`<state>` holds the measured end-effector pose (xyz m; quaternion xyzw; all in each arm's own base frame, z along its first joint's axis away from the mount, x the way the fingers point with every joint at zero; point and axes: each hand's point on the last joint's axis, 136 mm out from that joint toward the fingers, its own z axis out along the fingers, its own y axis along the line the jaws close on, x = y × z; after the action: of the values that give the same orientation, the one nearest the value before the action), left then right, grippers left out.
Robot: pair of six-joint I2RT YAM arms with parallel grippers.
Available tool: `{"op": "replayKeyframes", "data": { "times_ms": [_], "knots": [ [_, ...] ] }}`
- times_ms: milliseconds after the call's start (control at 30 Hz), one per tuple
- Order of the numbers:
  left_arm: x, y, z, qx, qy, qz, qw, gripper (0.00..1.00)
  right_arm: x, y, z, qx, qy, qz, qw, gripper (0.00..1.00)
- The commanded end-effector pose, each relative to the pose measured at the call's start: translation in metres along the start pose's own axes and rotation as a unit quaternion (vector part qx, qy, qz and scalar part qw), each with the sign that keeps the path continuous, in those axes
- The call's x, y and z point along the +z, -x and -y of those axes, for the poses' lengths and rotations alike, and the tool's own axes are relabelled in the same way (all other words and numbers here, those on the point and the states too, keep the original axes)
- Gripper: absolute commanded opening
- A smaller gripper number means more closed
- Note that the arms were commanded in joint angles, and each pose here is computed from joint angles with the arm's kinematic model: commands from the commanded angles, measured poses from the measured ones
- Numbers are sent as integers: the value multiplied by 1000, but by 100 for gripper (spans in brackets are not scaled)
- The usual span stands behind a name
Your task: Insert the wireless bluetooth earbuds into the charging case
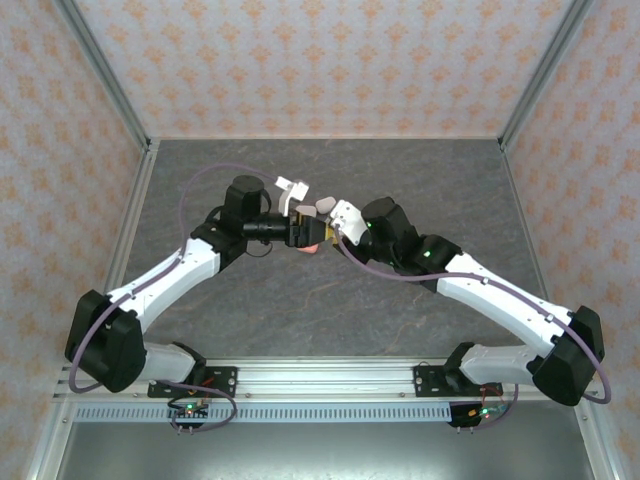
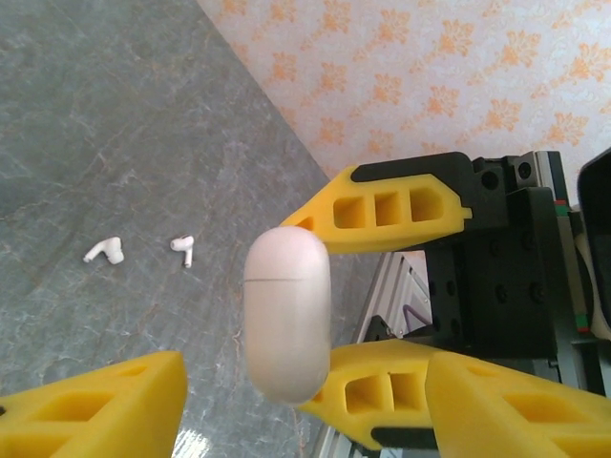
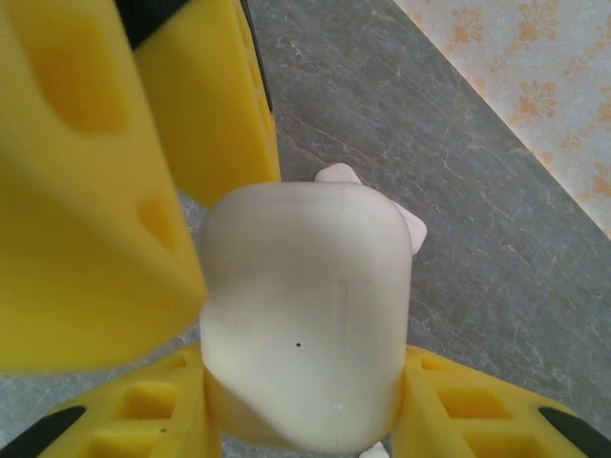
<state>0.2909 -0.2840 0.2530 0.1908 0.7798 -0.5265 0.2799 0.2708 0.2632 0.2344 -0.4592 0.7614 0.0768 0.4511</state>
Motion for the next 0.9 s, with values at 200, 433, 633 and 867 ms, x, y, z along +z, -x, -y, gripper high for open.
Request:
{"op": "replayKeyframes", "data": {
  "times_ms": [200, 433, 633, 867],
  "knots": [
    [13, 8, 13, 18, -30, -4, 999, 38, -3, 6, 2, -9, -10, 18, 1000, 40],
    [21, 0, 15, 18, -43, -22, 999, 36, -2, 7, -2, -7, 1, 24, 1000, 40],
    [21, -4, 14, 19, -39, -27, 999, 23, -3, 3, 3, -1, -8, 12, 1000, 44],
    [14, 5, 10, 41, -3, -1, 999, 15, -22, -1, -3, 39, 27, 11, 999, 84]
  ]
}}
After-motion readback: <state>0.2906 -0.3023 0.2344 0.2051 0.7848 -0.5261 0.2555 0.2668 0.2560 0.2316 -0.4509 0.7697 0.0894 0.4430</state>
